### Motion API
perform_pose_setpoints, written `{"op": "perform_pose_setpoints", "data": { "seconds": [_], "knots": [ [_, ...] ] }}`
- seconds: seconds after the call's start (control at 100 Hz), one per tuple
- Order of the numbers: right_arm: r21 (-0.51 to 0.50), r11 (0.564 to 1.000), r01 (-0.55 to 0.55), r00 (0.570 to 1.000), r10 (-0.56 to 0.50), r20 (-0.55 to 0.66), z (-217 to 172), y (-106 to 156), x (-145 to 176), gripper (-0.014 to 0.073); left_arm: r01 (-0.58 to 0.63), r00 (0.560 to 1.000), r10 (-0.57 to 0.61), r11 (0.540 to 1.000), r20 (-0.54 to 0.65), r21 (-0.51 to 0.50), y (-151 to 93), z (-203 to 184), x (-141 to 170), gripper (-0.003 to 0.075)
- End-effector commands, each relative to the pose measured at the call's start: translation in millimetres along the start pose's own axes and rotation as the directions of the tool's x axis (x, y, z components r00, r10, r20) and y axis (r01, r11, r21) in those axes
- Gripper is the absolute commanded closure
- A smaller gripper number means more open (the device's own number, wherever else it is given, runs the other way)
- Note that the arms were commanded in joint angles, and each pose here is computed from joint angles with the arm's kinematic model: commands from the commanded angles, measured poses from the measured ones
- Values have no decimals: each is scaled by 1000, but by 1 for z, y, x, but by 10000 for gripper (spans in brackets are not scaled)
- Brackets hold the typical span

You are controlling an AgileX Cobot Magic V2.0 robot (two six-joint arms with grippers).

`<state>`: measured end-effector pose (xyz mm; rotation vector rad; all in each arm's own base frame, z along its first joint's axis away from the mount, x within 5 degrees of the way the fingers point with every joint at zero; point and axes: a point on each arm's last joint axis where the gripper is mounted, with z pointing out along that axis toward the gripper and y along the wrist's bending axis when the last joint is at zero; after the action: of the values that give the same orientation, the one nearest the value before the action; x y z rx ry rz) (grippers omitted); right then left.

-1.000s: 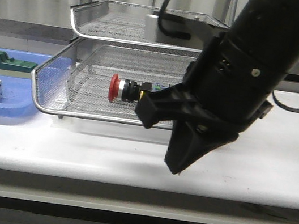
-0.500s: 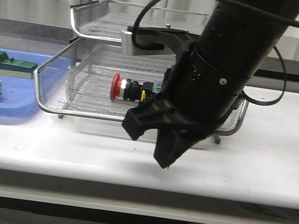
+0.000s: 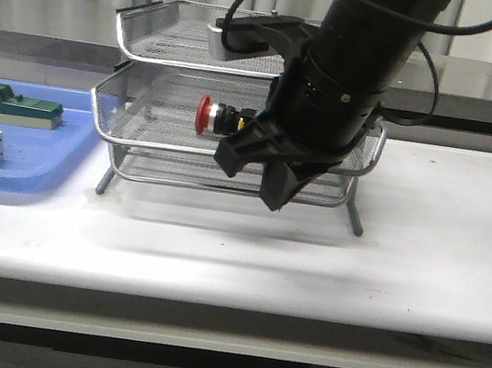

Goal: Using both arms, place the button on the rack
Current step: 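Push the middle tray back into the rack with the right gripper, then withdraw the right gripper away from the rack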

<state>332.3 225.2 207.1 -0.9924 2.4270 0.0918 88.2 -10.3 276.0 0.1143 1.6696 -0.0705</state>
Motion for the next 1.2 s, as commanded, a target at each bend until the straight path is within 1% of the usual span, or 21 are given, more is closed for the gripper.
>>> {"op": "perform_pose_setpoints", "data": {
  "seconds": [0.0, 0.27, 0.37, 0.5, 0.62, 0.74, 0.88, 1.04, 1.19],
  "knots": [
    [67, 998, 7, 989, -17, 144, -21, -21, -24, 664, 22, 995, -19, 999, 93, -32, 3, -1, -15, 716],
    [107, 994, -9, 987, -8, 161, -16, -41, -33, 664, 22, 995, -19, 999, 93, -32, 3, -1, -15, 716],
    [110, 994, -4, 989, -12, 150, -16, -41, -32, 664, 22, 995, -19, 999, 93, -32, 3, -1, -15, 716],
    [99, 995, -6, 994, -4, 107, -16, -39, -29, 664, 22, 995, -19, 999, 93, -32, 3, -1, -15, 716],
    [74, 997, -33, 996, 26, 89, -23, -36, -27, 664, 22, 995, -19, 999, 93, -32, 3, -1, -15, 716],
    [53, 996, -76, 994, 72, 79, -36, -34, -26, 664, 22, 995, -19, 999, 93, -32, 3, -1, -15, 716],
    [60, 991, -122, 990, 117, 78, -55, -37, -23, 664, 22, 995, -19, 999, 93, -32, 3, -1, -15, 716],
    [94, 979, -179, 978, 167, 124, -83, -51, -12, 664, 22, 995, -19, 999, 93, -32, 3, -1, -15, 716],
    [139, 961, -237, 962, 213, 172, -114, -70, 8, 664, 22, 995, -19, 999, 93, -32, 3, -1, -15, 716]
  ]
}}
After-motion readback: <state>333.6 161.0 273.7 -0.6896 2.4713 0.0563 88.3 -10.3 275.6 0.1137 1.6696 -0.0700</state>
